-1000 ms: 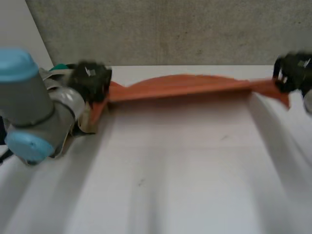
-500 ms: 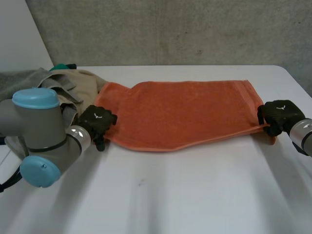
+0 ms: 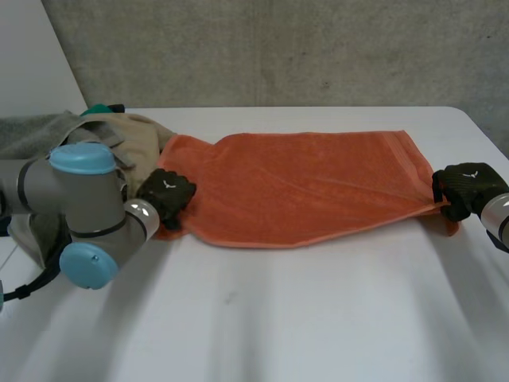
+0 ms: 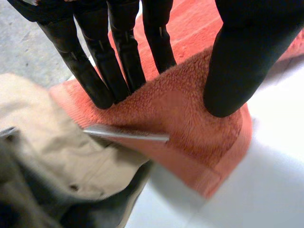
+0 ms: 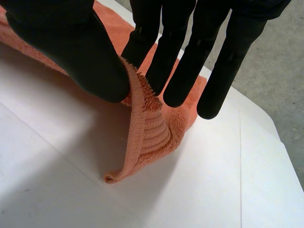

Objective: Fold the laundry.

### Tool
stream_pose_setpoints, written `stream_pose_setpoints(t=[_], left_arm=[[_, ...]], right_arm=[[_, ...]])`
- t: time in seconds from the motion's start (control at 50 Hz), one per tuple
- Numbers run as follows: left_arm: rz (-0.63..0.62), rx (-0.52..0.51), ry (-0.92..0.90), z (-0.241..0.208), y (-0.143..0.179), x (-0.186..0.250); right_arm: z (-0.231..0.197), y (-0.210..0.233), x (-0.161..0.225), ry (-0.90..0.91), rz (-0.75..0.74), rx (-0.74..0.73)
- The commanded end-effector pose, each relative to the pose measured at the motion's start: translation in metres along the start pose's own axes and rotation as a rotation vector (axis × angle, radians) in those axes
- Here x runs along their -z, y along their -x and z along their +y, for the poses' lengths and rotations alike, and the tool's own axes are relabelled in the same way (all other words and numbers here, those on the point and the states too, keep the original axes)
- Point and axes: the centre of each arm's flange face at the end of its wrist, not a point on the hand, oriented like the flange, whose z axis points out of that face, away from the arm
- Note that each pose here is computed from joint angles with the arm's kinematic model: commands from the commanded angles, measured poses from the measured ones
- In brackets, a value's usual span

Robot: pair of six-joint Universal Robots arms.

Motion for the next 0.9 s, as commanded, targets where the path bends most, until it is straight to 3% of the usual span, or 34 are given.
stream_pose_setpoints(t=[0.02,0.22,0.32,0.4,0.46,0.68,0.9], left_arm=[[0.025,0.0,0.001,0.0,-0.006,-0.002],[0.069,0.005,0.144,-0.013,0.0,0.049],[0.186,-0.013,0.291,-0.014,-0.015,0.105],[0.257,-0.03,0.379,-0.01,-0.023,0.131],[0.271,-0.031,0.384,-0.012,-0.025,0.134],[0.103,-0.019,0.257,-0.036,-0.001,0.08],[-0.092,0.089,0.17,-0.059,0.021,0.019]], right_arm=[[-0.001,-0.002,0.002,0.022,-0.006,0.013],[-0.012,-0.019,0.026,0.139,-0.052,0.139],[-0.01,-0.025,0.068,0.342,-0.202,0.339],[-0.007,-0.025,0.094,0.446,-0.344,0.464],[-0.006,-0.021,0.095,0.445,-0.363,0.485],[-0.024,-0.018,0.035,0.161,-0.122,0.521],[-0.031,-0.013,-0.071,-0.241,0.087,0.631]])
